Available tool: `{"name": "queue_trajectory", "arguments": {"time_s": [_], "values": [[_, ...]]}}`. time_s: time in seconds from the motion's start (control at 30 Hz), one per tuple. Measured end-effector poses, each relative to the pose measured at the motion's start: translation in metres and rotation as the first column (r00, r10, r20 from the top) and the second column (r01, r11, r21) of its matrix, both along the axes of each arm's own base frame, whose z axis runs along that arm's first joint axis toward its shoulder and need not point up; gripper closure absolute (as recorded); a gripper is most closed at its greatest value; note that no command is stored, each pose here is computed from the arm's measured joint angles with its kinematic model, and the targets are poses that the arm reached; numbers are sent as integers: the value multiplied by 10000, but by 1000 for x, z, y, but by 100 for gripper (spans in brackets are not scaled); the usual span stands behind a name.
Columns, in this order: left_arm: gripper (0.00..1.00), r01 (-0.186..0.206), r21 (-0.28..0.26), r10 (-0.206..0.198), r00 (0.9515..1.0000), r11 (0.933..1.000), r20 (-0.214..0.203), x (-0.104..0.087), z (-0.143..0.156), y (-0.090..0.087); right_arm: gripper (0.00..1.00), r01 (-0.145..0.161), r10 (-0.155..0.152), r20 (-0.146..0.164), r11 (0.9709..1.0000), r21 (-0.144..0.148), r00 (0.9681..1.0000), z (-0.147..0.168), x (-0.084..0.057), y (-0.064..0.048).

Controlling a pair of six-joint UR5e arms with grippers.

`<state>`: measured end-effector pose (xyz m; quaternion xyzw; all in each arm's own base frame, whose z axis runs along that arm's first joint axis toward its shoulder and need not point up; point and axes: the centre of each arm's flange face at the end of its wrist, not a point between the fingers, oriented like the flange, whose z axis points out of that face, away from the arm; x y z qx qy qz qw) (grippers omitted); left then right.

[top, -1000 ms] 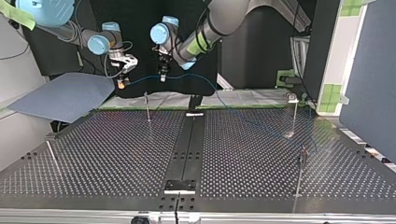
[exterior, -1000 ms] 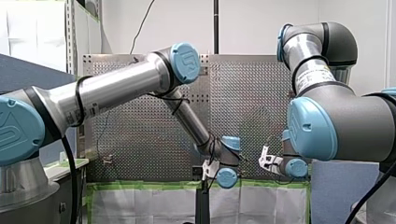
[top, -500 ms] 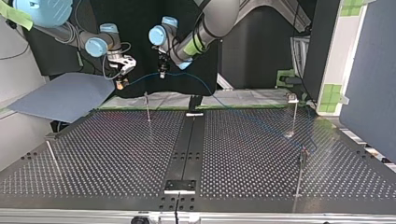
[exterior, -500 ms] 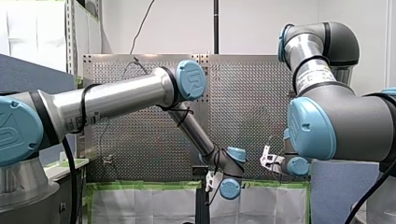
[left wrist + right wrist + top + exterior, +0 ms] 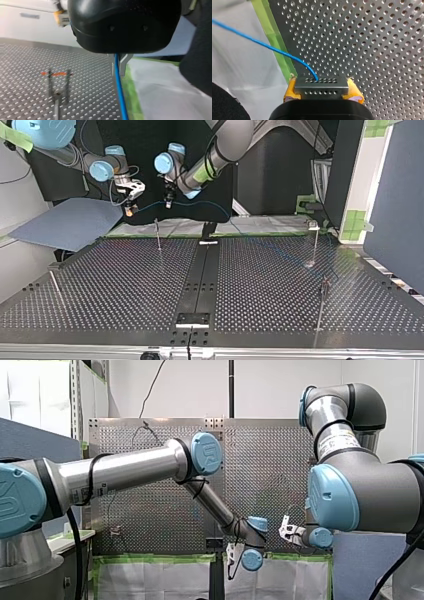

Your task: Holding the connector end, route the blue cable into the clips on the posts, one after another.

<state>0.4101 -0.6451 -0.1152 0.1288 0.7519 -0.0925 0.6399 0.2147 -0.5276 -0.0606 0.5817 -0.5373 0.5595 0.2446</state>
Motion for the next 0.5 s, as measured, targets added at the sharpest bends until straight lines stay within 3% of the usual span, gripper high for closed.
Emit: {"name": "queue_trajectory", "arguments": {"time_s": [0.2,0.5], "values": [[100,-382,-749,394,9991,9965,149,21,19,-8,100,-375,375,117,9993,-43,9992,1,3,-1],[100,-648,-1007,666,9977,9928,153,42,38,-11,100,-281,283,234,9996,-72,9993,3,-6,-7]]}}
